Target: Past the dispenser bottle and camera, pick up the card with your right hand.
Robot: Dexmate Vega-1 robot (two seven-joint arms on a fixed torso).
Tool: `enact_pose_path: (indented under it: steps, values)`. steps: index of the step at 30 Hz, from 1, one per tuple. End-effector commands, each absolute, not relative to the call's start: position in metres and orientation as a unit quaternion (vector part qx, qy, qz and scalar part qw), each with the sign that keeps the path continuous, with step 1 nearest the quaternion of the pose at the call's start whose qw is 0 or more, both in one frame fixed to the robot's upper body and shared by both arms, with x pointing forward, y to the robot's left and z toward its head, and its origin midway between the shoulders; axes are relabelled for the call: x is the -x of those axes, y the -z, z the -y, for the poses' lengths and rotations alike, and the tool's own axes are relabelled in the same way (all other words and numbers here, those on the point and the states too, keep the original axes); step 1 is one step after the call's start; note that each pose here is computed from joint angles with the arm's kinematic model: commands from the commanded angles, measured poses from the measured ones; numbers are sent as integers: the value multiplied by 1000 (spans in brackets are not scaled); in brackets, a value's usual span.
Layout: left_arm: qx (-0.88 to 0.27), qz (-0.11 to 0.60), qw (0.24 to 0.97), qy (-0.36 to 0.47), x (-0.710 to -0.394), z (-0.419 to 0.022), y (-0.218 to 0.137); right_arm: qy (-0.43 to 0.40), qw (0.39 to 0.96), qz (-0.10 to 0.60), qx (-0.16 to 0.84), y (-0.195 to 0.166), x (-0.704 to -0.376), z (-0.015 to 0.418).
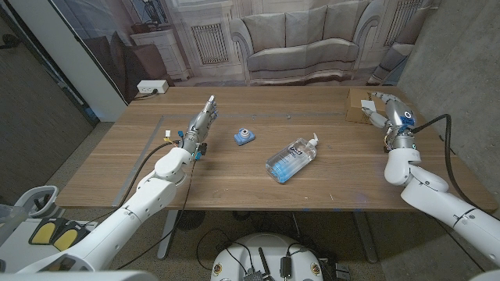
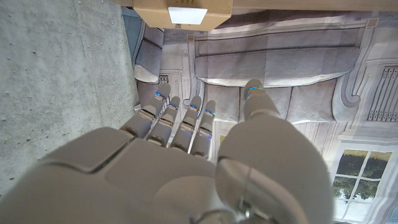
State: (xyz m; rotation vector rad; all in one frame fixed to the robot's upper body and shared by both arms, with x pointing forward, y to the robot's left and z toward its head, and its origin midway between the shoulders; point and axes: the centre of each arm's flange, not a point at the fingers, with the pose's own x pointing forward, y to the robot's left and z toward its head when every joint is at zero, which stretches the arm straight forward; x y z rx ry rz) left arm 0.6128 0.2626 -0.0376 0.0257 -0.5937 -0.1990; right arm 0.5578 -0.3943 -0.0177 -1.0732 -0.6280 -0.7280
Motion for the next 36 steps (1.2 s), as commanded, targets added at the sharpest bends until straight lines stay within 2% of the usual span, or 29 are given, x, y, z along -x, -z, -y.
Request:
enact_pose_path:
  steps: [1,36]
  values:
    - [-11,295,951,96,-611,-261,37,337,741,273,512,19,-566,396]
    - [-12,294,951,92,-610,-258,35,333,736,242,538,18,-589,403]
